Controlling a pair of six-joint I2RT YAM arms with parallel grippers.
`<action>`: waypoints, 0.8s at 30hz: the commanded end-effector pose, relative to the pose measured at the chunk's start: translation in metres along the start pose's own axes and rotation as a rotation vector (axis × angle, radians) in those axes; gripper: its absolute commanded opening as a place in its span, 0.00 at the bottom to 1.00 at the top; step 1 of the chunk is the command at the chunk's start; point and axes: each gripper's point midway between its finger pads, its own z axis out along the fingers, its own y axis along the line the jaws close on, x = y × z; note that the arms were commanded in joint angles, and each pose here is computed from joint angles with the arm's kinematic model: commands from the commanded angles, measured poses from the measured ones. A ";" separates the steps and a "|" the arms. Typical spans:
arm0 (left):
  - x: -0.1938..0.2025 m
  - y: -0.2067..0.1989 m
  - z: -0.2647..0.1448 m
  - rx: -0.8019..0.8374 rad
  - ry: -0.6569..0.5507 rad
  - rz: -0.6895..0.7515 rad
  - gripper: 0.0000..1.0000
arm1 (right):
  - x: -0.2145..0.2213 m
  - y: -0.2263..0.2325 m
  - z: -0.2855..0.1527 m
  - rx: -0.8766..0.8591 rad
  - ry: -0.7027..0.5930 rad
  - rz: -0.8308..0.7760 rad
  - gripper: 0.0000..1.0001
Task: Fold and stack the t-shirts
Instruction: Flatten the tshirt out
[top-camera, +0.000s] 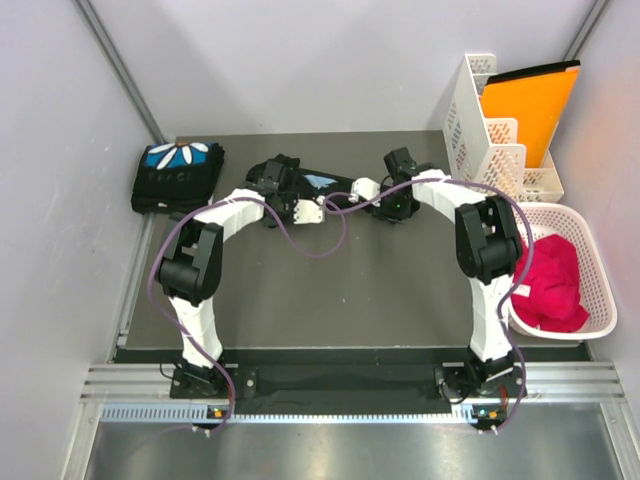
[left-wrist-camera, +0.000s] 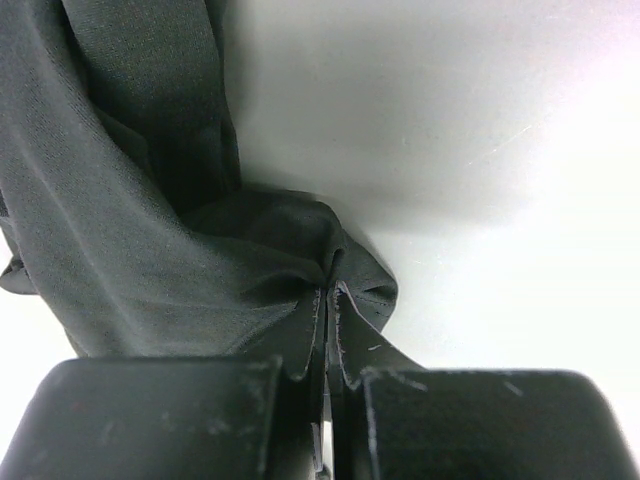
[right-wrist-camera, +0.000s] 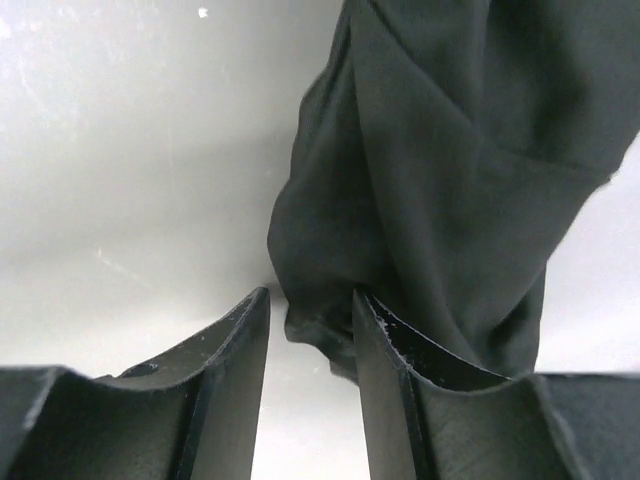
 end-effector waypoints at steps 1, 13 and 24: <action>-0.008 0.012 -0.014 -0.032 -0.025 -0.004 0.00 | -0.015 -0.001 0.010 -0.003 -0.025 -0.012 0.38; -0.007 0.037 -0.040 -0.148 -0.043 -0.041 0.00 | -0.014 -0.017 -0.028 0.082 0.009 -0.037 0.00; -0.033 0.081 -0.160 -0.413 -0.187 0.003 0.00 | -0.017 0.022 -0.159 -0.084 -0.093 -0.193 0.00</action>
